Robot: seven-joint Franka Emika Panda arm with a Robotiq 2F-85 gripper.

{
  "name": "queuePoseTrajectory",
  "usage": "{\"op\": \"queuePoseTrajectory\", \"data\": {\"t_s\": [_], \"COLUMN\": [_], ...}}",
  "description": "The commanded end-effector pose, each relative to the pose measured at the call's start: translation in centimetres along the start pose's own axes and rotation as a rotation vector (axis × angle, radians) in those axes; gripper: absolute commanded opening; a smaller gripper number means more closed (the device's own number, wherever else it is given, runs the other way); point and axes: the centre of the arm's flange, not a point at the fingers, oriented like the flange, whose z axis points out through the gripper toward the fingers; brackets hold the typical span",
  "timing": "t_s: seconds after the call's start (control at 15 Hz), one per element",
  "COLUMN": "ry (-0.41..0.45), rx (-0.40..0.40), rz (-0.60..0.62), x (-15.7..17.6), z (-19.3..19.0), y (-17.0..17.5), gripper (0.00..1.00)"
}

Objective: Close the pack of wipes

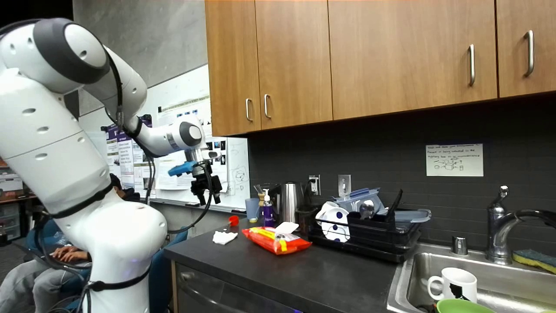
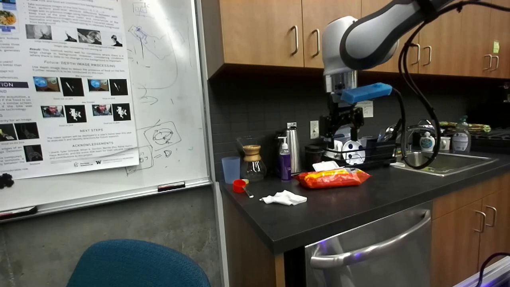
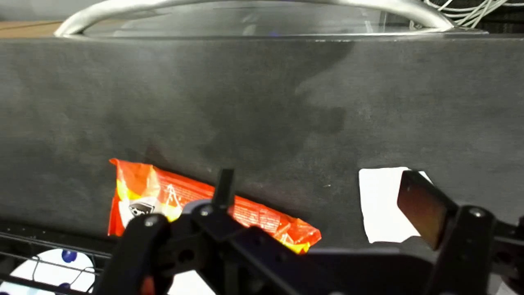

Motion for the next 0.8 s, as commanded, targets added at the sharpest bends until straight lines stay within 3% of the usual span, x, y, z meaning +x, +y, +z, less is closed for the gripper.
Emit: {"op": "queuePoseTrajectory", "data": {"t_s": [0.0,0.27,0.53,0.6,0.73], "ry": [-0.004,-0.013,-0.047,-0.020,-0.033], "rx": [-0.027,-0.058,-0.035,-0.039,-0.032], "rz": [-0.093,-0.130,-0.135,-0.115,-0.115], "x": [5.7,10.1,13.6,11.1,12.4], "z": [0.3,0.5,0.8,1.4,1.6], "y": [-1.5,-1.2,0.3,0.2,0.8], "gripper": [1.00,1.00,1.00,1.00,1.00]}}
